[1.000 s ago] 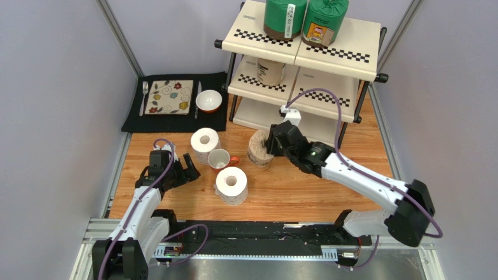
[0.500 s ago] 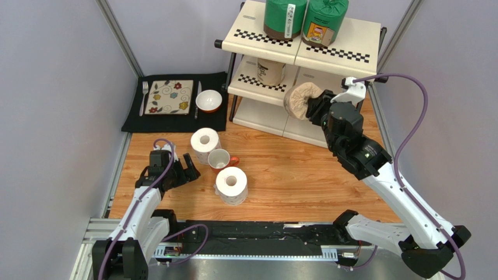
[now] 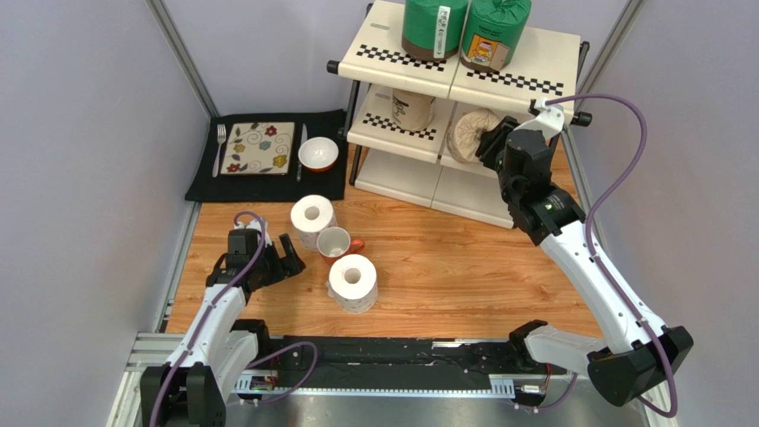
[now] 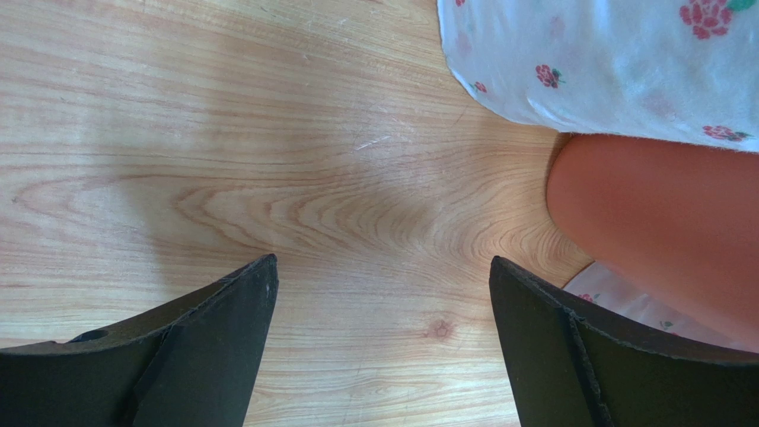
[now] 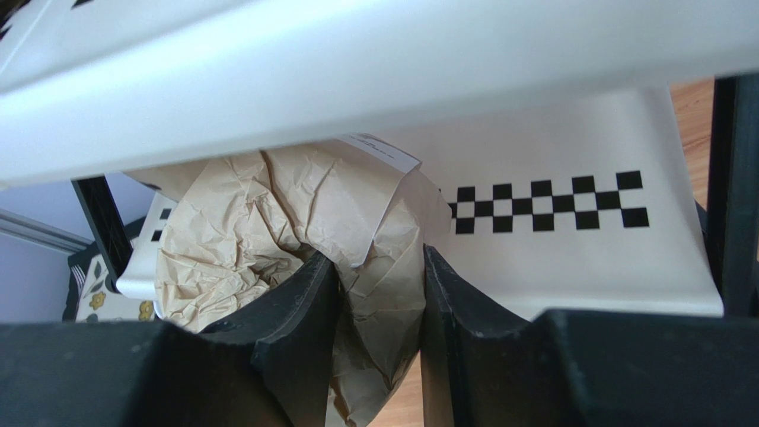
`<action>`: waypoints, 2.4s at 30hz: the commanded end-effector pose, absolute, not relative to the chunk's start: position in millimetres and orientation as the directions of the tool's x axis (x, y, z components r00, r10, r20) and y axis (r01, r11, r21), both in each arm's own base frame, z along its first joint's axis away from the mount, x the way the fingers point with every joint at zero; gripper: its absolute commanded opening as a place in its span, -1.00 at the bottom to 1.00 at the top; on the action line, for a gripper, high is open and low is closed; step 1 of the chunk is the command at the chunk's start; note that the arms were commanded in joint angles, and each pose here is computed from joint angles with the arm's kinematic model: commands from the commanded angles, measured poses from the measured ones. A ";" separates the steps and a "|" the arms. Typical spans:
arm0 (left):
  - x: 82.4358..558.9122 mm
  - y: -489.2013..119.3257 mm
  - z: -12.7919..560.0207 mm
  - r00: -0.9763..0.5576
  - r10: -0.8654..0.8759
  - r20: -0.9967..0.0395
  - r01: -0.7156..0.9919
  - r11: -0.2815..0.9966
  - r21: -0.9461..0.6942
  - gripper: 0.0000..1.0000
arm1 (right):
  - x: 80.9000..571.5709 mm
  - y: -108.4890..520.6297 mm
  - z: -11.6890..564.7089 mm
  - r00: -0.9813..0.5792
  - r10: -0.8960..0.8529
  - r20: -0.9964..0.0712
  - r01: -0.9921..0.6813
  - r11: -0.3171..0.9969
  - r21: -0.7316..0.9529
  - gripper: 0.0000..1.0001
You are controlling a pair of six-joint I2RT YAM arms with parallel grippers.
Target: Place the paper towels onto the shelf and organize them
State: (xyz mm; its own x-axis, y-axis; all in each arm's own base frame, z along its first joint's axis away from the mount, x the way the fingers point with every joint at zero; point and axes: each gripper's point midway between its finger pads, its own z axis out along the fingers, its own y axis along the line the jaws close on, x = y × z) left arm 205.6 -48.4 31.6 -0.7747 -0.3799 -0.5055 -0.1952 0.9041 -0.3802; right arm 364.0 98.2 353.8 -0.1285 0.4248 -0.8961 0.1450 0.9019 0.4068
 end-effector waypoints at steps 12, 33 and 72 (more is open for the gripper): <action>203.9 -50.3 29.3 -0.779 -0.367 -0.508 -0.177 0.907 -0.383 0.94 | 413.9 105.6 389.7 0.002 0.498 -0.867 0.104 0.862 0.496 -0.03; 203.8 -51.4 28.7 -0.783 -0.365 -0.504 -0.174 0.906 -0.386 0.94 | 334.8 134.9 412.1 0.047 0.439 -0.897 -0.255 0.874 0.414 0.43; 345.6 -224.0 299.4 -0.132 -0.182 -0.974 0.581 0.782 -0.225 0.98 | 210.5 43.9 313.9 -0.099 0.448 -0.889 0.065 0.894 0.444 0.48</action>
